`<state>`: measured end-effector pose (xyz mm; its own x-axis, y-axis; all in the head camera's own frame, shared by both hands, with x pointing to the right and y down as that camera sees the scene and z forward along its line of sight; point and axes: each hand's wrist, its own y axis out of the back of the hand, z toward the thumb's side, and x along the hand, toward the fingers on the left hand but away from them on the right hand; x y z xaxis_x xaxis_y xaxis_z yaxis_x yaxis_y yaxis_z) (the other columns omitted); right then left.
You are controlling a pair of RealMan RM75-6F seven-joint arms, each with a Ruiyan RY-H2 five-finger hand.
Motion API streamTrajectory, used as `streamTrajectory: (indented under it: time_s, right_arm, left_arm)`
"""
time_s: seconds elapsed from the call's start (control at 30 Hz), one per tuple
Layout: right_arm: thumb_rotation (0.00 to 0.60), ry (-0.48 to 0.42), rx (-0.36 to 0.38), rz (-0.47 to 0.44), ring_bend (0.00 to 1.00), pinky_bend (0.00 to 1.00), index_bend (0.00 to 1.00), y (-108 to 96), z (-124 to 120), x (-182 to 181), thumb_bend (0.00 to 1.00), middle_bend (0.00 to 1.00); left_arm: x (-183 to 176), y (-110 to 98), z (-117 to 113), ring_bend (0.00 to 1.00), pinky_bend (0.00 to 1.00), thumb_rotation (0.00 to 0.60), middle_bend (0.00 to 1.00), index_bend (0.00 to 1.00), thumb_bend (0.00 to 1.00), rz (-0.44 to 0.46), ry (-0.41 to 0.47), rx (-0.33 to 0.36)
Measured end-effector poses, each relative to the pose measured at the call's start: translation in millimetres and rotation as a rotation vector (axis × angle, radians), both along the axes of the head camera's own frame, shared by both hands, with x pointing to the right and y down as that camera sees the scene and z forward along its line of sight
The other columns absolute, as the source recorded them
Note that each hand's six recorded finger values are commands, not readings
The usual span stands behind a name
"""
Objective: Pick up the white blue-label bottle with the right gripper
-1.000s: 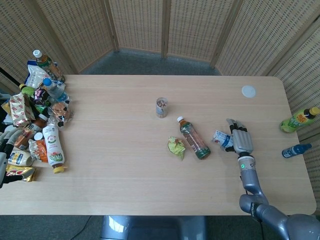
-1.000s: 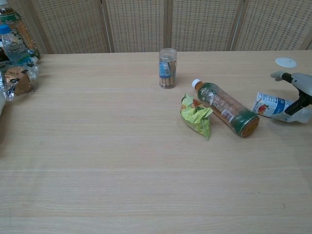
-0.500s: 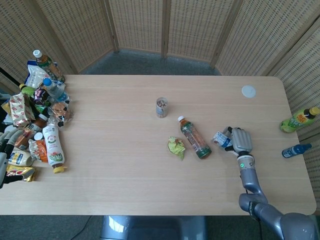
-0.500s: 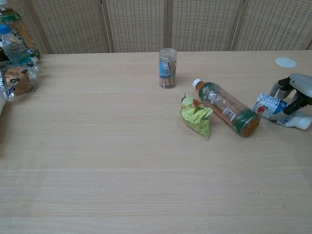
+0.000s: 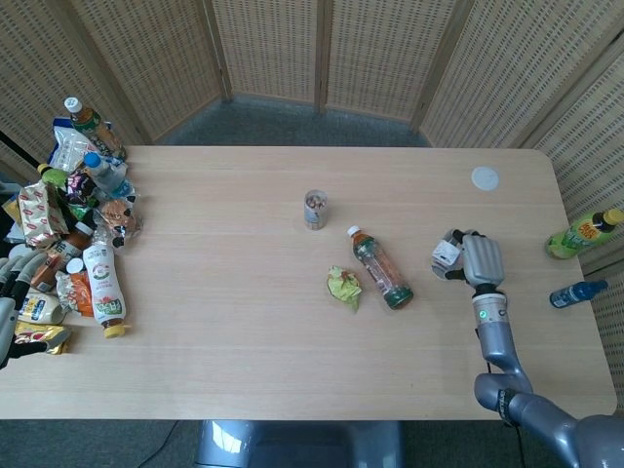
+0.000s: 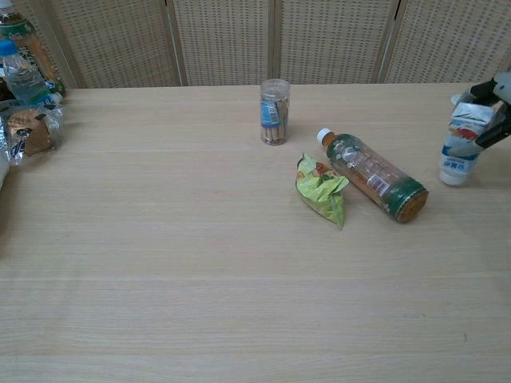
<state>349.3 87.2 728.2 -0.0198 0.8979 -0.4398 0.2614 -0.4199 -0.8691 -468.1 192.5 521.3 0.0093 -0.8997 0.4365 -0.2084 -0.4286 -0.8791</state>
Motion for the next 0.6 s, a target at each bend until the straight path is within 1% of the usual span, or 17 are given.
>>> streamTrajectory:
  time_s: [0.27,0.6]
  right_arm:
    - [0.6,-0.044,0.079,-0.016,0.34,0.44,0.45,-16,-43,-16,0.0,0.58]
    - [0.6,-0.088,0.18,-0.058,0.34,0.44,0.45,-33,-107,-46,0.0,0.58]
  left_arm:
    - [2,-1,-7,0.0,0.0,0.6,0.0,0.0,0.0,0.005,0.025,0.018]
    - [3,-1,-17,0.0,0.0,0.6,0.0,0.0,0.0,0.009,0.056,0.04]
